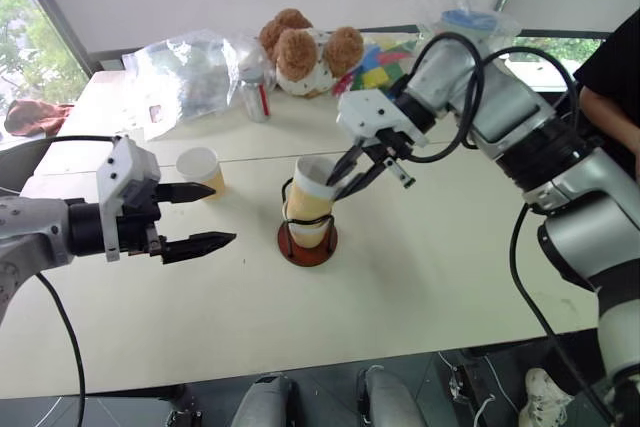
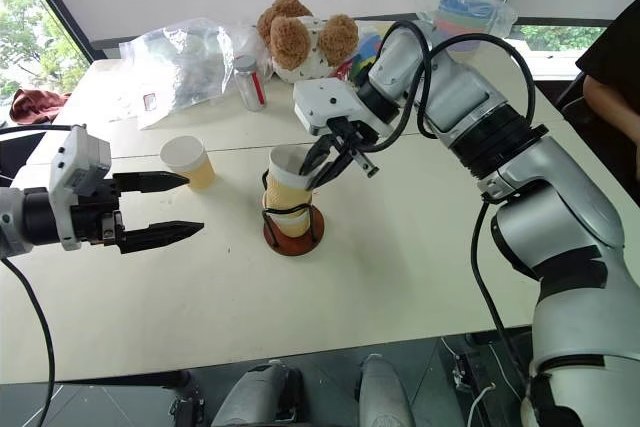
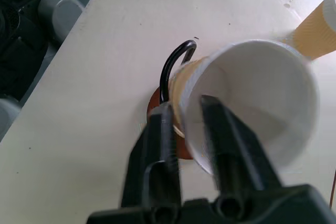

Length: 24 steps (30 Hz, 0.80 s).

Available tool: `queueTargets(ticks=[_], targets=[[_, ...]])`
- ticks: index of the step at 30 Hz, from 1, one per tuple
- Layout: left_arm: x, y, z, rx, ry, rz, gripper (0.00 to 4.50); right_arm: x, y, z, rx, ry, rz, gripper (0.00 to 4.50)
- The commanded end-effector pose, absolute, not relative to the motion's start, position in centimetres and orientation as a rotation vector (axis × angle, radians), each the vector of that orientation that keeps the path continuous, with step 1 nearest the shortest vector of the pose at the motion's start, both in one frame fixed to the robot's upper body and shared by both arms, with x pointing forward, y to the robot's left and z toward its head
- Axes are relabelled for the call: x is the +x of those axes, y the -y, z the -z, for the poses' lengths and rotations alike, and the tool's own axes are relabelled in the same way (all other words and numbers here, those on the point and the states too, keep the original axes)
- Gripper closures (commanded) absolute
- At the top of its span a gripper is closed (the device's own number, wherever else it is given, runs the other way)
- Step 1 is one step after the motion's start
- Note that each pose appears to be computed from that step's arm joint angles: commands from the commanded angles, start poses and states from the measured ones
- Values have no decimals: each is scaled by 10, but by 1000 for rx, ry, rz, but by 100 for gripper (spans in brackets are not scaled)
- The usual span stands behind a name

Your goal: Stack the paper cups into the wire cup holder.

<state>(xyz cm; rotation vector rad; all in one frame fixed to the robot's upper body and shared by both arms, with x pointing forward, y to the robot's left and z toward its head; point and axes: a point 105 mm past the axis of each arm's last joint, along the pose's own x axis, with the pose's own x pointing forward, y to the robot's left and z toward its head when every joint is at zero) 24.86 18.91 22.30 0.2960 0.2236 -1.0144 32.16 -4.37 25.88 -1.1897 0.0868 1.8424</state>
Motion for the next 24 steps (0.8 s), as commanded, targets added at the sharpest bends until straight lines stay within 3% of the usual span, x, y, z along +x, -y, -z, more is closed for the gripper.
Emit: queueTargets(ticks=[1,3,9,12,15,20,24], targets=[[248,-186,-233,318,-175,1021,0,320,40,-278,-1203,-6,-1821,157],[248,-187,-233,319,-175,1019,0,320,40,-281,-1192,1,-1815,65],[257,-204,-239,391,-171,940,0,329,47,-312,-1016,58,-1727,65],[269,-241,-244,532,-198,792,0,327,62,-344,-731,116,-1690,65],[280,-272,-242,712,-247,705,0,312,72,-356,-473,154,-1710,65],[302,-298,-236,886,-258,671,0,296,78,-328,-376,118,-1638,65],[317,-291,-230,792,-229,753,0,294,84,-298,-324,73,-1551,65]])
